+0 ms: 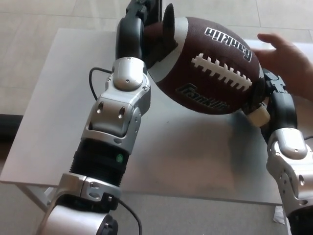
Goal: The robot uses both its hands to grab the left and right ends of a football kept in the middle of the desk infront of it, lifts it up and places it in the palm of a person
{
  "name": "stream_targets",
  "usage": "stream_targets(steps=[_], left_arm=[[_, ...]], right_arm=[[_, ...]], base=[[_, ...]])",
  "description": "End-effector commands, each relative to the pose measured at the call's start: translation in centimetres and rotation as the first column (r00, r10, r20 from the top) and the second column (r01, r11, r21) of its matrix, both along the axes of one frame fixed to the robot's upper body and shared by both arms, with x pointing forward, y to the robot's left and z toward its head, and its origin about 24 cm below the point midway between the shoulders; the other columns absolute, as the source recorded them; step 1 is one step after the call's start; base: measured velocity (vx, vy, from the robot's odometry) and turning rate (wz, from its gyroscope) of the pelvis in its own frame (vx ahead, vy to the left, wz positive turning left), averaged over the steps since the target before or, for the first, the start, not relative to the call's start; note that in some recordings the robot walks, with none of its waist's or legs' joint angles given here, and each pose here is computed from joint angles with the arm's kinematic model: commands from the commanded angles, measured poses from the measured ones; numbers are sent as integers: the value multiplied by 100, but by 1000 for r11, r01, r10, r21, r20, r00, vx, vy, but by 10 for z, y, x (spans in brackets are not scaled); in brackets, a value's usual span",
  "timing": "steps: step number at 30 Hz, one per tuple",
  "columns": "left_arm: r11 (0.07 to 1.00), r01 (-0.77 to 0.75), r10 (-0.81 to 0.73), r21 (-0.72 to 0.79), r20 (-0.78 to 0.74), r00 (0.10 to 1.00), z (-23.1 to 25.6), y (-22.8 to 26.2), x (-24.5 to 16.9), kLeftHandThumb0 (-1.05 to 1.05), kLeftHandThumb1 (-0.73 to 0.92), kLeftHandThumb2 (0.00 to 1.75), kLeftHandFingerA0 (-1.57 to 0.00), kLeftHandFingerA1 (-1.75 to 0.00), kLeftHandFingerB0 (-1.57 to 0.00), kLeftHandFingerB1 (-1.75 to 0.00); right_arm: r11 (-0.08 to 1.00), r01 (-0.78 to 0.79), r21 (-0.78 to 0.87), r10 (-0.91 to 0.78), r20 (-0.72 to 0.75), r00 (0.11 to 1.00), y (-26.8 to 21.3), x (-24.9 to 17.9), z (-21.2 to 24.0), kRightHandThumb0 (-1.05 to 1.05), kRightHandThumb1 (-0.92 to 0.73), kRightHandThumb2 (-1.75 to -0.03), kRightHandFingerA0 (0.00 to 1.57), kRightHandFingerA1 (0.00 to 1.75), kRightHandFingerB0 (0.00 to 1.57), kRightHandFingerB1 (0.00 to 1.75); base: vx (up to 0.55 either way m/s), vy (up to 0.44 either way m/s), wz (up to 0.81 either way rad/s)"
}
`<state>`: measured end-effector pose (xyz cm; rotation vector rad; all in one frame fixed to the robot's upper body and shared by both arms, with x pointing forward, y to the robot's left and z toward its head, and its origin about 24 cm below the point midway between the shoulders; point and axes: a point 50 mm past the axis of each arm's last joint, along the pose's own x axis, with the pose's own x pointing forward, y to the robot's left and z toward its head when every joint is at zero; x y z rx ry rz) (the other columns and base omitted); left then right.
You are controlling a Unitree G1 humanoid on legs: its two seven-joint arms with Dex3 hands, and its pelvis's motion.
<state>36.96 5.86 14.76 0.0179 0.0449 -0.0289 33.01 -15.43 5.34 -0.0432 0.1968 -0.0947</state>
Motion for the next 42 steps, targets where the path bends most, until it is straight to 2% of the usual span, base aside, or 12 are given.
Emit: stream_targets(steps=[1,3,4,19,20,26,28,29,30,37,38,42], left_arm=[[963,267,-266,-33,25,964,29,-50,-6,-88,90,67,-35,-70,-19,-35],[963,266,-265,-51,35,964,33,-49,-5,-92,73,109,-36,-72,-13,-46],[962,266,-263,-61,45,964,37,-48,-4,-89,88,67,-37,-75,-18,-35],[959,276,-268,-62,115,957,63,-48,4,-93,74,109,-37,-73,-12,-46],[962,269,-262,-47,116,958,65,-45,5,-88,89,67,-37,-72,-21,-34],[958,282,-274,-48,122,954,77,-46,16,-89,67,109,-34,-70,-12,-46],[956,286,-277,-59,130,952,79,-46,20,-91,86,66,-36,-81,-21,-39],[956,286,-276,-66,133,952,80,-46,21,-90,86,66,-40,-85,-23,-40],[956,289,-279,-58,140,950,83,-46,23,-91,87,66,-39,-81,-24,-41],[958,283,-273,-47,158,949,91,-44,33,-91,86,66,-44,-75,-29,-40],[957,282,-270,-64,154,951,91,-44,34,-91,85,66,-46,-76,-30,-39],[955,285,-273,-77,140,952,85,-49,35,-93,69,110,-45,-76,-24,-49]], right_arm=[[960,-279,13,272,188,944,48,23,62,-92,-64,-109,47,68,32,48],[954,-298,-41,301,176,937,49,26,67,-97,-91,-68,46,63,33,36],[948,-306,-91,318,198,927,48,28,73,-93,-92,-68,47,65,32,37],[906,-349,-239,406,258,877,42,39,104,-91,-92,-81,41,72,19,43],[908,-350,-230,404,260,877,45,41,106,-83,-78,-117,38,70,14,50],[936,-304,-179,339,221,914,36,55,112,-92,-92,-74,40,70,26,37],[943,-302,-142,325,187,927,33,60,113,-93,-92,-71,61,129,25,37],[945,-290,-150,315,187,931,32,62,114,-91,-74,-110,57,107,21,49],[947,-282,-155,309,196,931,29,64,118,-89,-92,-71,41,88,26,38],[940,-287,-186,316,157,935,23,71,126,-94,-92,-74,31,58,23,36],[939,-292,-185,320,146,936,23,71,126,-87,-74,-117,20,57,16,46],[950,-277,-142,296,137,945,17,72,121,-94,-92,-73,33,59,21,35]], base=[[0,0,0],[0,0,0],[0,0,0],[0,0,0],[0,0,0],[0,0,0],[0,0,0],[0,0,0],[0,0,0],[0,0,0],[0,0,0],[0,0,0]])
